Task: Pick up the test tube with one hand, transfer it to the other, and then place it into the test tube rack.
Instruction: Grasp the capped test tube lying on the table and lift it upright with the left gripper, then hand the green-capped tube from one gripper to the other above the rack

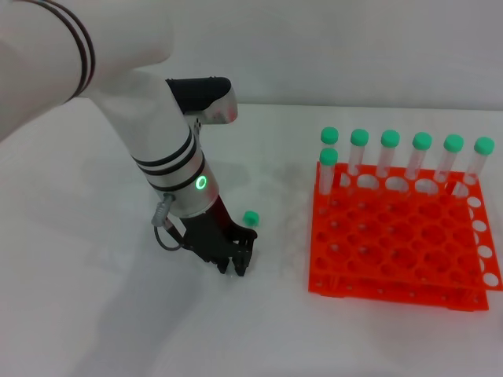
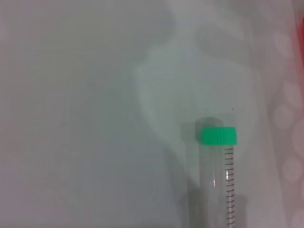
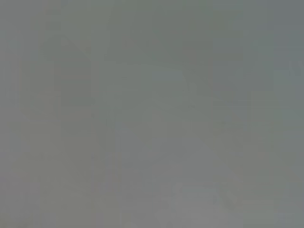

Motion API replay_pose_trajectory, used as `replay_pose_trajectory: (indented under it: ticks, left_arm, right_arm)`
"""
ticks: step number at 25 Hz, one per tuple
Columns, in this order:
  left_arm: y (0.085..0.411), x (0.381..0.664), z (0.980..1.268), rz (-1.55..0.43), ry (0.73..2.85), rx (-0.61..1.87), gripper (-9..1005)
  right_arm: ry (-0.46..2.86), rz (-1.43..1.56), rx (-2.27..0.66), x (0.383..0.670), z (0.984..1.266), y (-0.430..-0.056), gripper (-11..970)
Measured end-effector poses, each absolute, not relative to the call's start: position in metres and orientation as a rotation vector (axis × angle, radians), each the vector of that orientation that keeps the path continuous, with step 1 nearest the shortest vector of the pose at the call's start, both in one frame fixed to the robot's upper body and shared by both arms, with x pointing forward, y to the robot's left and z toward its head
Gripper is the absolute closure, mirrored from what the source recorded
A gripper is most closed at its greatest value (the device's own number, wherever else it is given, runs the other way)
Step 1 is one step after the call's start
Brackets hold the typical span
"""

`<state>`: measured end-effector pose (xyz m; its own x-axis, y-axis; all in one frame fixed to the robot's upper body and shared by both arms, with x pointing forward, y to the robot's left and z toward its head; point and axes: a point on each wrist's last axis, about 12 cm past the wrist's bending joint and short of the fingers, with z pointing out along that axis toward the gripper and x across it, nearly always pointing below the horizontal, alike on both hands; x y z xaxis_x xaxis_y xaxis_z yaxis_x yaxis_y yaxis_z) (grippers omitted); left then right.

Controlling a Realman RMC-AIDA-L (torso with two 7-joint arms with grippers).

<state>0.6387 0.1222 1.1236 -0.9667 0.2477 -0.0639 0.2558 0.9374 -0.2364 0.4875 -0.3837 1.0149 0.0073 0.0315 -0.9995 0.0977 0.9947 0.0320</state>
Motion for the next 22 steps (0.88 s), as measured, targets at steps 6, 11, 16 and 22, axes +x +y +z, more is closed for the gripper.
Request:
replay_pose_trajectory:
  ticks: [6,11,16,22]
  left_arm:
    - [0.121,0.643,1.128,-0.387,3.031,0.424,760]
    - [0.129,0.659,1.137,-0.438,2.918,0.388,799]
    - [0.160,0.680,1.144,-0.513,2.718,0.260,791]
    - [0.204,0.691,1.135,-0.742,2.335,0.050,782]
  right_arm:
    - [1.563,-0.052,0.104,0.488,1.015,-0.384,88]
    - [1.563,-0.058,0.117,0.488,1.015,-0.385,88]
    - [1.558,-0.061,0.129,0.488,1.015,-0.385,88]
    - [1.530,-0.083,0.207,0.490,1.018,-0.389,89]
